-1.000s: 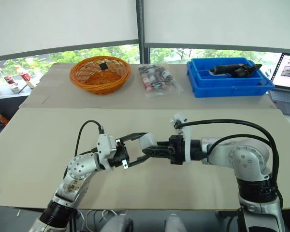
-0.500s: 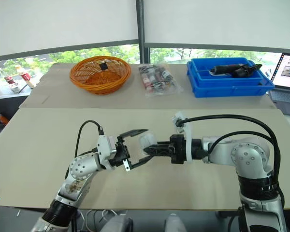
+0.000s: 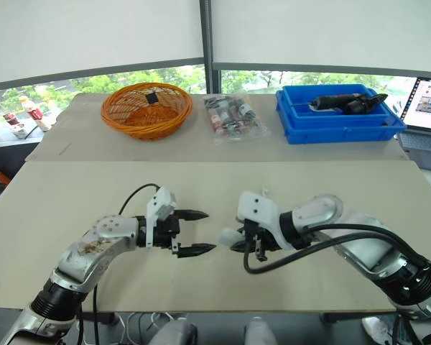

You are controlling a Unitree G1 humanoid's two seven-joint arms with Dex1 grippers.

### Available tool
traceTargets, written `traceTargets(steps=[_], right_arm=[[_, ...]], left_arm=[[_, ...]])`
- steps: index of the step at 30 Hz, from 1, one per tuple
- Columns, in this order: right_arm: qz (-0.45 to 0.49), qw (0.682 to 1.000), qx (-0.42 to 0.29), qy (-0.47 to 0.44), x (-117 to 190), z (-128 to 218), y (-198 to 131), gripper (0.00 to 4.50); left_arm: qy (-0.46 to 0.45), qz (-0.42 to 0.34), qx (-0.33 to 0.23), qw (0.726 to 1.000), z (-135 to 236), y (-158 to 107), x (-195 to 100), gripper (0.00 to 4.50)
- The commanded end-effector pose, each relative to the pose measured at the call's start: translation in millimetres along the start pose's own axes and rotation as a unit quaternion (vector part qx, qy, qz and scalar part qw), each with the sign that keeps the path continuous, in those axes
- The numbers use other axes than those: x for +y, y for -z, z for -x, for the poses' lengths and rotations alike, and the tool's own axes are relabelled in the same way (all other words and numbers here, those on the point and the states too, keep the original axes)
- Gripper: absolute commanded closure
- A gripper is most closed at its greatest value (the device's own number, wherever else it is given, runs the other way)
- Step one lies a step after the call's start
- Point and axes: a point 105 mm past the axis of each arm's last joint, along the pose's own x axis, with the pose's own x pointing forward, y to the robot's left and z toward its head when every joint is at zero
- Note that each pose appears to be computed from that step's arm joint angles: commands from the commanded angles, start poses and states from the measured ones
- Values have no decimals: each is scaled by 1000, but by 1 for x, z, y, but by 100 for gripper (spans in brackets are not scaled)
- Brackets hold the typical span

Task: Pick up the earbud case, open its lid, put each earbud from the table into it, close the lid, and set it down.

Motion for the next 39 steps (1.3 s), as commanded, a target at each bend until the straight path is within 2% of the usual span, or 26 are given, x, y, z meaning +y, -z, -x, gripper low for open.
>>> traceTargets(steps=[1,10,13,19,20,27,28,32,35,37,39], right_arm=[[51,999,-7,9,-5,3,-10,372],[69,998,-11,3,-6,-2,-12,372],[73,997,-15,0,-4,-3,-13,372],[75,997,-20,-3,-2,-4,-15,372],[74,997,-21,-3,-1,-4,-15,372],[74,997,-25,0,-2,-4,-14,372],[77,997,-21,-1,-2,-2,-12,292],[90,996,-6,14,-8,12,-8,169],[113,993,-14,27,-9,23,-15,71],[121,992,-36,25,-6,26,-23,69],[123,991,-53,22,-1,27,-30,69]], left_arm=[[33,-10,4,999,-3,-12,-12,0],[58,-38,14,997,-10,-16,-17,0],[63,-42,18,997,-12,-11,-18,76],[55,-41,19,997,-13,-7,-16,367],[54,-41,19,998,-13,-6,-16,389],[51,-43,22,998,-12,-3,-16,389],[48,-43,23,998,-11,-1,-15,389],[41,-24,11,999,-6,4,-12,389],[57,8,-42,997,-2,2,-16,389],[65,38,-74,994,0,1,-18,389],[76,39,-82,993,2,4,-21,389]])
